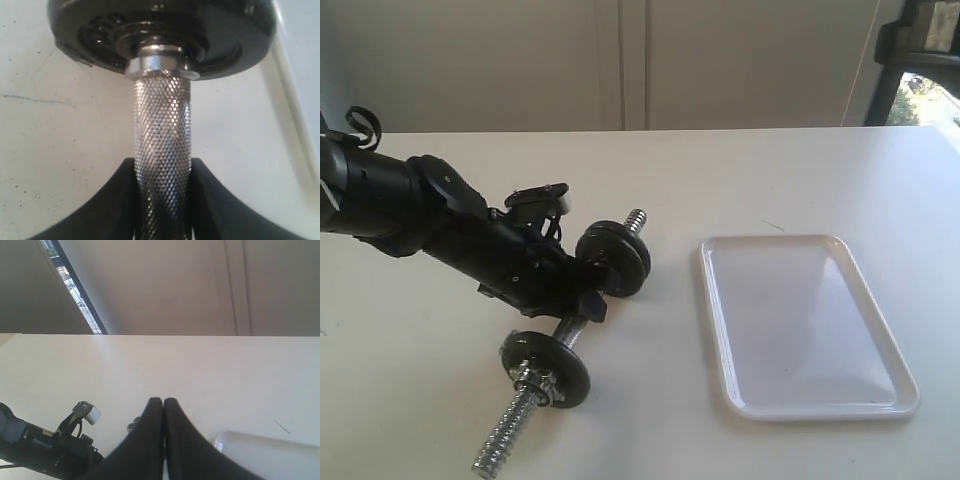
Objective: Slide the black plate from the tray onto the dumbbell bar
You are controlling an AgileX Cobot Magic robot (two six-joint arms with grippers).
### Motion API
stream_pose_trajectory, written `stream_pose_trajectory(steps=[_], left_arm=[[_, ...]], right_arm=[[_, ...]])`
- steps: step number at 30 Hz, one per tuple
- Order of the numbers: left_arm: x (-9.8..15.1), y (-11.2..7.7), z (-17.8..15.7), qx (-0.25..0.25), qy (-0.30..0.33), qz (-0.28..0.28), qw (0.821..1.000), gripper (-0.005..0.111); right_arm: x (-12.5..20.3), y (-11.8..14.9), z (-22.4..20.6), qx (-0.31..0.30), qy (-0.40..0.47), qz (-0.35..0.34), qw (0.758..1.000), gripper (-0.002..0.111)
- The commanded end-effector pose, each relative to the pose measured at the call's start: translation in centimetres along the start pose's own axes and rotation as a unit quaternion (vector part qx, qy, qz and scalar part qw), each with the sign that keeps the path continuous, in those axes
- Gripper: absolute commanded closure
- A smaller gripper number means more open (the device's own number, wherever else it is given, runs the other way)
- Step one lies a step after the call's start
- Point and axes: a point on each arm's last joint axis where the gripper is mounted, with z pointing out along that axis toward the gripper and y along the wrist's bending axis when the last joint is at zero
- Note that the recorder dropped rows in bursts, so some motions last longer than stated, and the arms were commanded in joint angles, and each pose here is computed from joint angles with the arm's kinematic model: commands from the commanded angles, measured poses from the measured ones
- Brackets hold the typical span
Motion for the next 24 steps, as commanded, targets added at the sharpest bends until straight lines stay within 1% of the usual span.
stream_pose_trajectory(steps=[1, 4, 9, 12, 22, 24], left_arm=[[-2.7, -2.4, -2.5, 0.035, -0.099, -0.063, 0.992, 0.107], [-2.8, -2.8, -2.4, 0.031, -0.115, -0.072, 0.99, 0.107], [-3.0, -2.7, -2.4, 0.032, -0.124, -0.091, 0.988, 0.107], [-3.0, -2.7, -2.4, 0.033, -0.126, -0.115, 0.985, 0.107], [-2.6, -3.0, -2.3, 0.048, -0.104, -0.119, 0.986, 0.107], [-1.9, -2.6, -2.0, 0.041, -0.095, -0.129, 0.986, 0.107]], right_arm=[[0.1, 0.0, -0.1, 0.001, -0.001, 0.006, 1.0, 0.108], [0.1, 0.0, -0.1, 0.001, -0.001, 0.006, 1.0, 0.108], [0.1, 0.0, -0.1, 0.001, -0.001, 0.006, 1.0, 0.108], [0.1, 0.0, -0.1, 0.0, 0.0, 0.006, 1.0, 0.108], [0.2, 0.0, -0.1, 0.0, 0.0, 0.006, 1.0, 0.108], [0.2, 0.0, -0.1, 0.0, 0.0, 0.006, 1.0, 0.108]])
